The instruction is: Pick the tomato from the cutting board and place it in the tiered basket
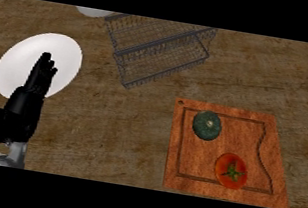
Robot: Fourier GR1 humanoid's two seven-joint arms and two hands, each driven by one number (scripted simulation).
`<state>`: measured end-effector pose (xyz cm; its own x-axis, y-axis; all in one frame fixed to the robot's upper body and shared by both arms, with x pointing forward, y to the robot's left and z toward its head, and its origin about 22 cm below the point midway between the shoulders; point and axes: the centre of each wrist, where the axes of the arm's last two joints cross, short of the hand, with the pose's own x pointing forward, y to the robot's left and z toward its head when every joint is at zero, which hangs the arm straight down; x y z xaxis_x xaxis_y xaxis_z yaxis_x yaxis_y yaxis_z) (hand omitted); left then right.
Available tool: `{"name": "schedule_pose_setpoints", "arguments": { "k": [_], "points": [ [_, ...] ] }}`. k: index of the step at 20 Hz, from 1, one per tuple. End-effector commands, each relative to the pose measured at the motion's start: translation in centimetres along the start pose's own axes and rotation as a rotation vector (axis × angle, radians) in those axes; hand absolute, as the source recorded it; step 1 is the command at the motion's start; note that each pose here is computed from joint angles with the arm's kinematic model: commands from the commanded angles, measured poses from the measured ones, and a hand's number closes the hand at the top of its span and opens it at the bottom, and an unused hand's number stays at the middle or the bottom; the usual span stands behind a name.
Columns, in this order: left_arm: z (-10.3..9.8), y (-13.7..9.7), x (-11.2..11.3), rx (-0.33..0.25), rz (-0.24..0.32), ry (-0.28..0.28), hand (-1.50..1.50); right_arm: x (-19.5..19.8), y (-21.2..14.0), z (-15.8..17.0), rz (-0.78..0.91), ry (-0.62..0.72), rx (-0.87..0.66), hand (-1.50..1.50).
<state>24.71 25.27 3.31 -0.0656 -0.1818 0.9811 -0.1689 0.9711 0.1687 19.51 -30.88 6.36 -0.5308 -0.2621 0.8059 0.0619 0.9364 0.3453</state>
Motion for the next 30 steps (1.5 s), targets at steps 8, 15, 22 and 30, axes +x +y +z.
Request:
{"name": "schedule_pose_setpoints", "arguments": {
  "k": [8, 15, 22, 30],
  "points": [
    [-0.7, -2.7, -0.1, -0.019, 0.001, -0.003, 0.0, 12.3, -5.7, 8.2, 0.497, 0.033, 0.292, -1.5],
    [-1.7, -2.9, 1.3, -0.035, -0.016, -0.013, 0.0, 19.3, -1.3, 7.5, 1.119, 0.173, 0.466, -1.5],
    [-1.3, -3.3, 0.2, -0.058, -0.007, -0.013, 0.0, 21.9, 4.7, 8.5, 1.397, 0.279, 0.468, -1.5],
    [-1.2, -5.0, 0.6, -0.078, -0.026, -0.029, 0.0, 22.0, 6.0, 8.1, 1.445, 0.351, 0.46, -1.5]
  ]
}}
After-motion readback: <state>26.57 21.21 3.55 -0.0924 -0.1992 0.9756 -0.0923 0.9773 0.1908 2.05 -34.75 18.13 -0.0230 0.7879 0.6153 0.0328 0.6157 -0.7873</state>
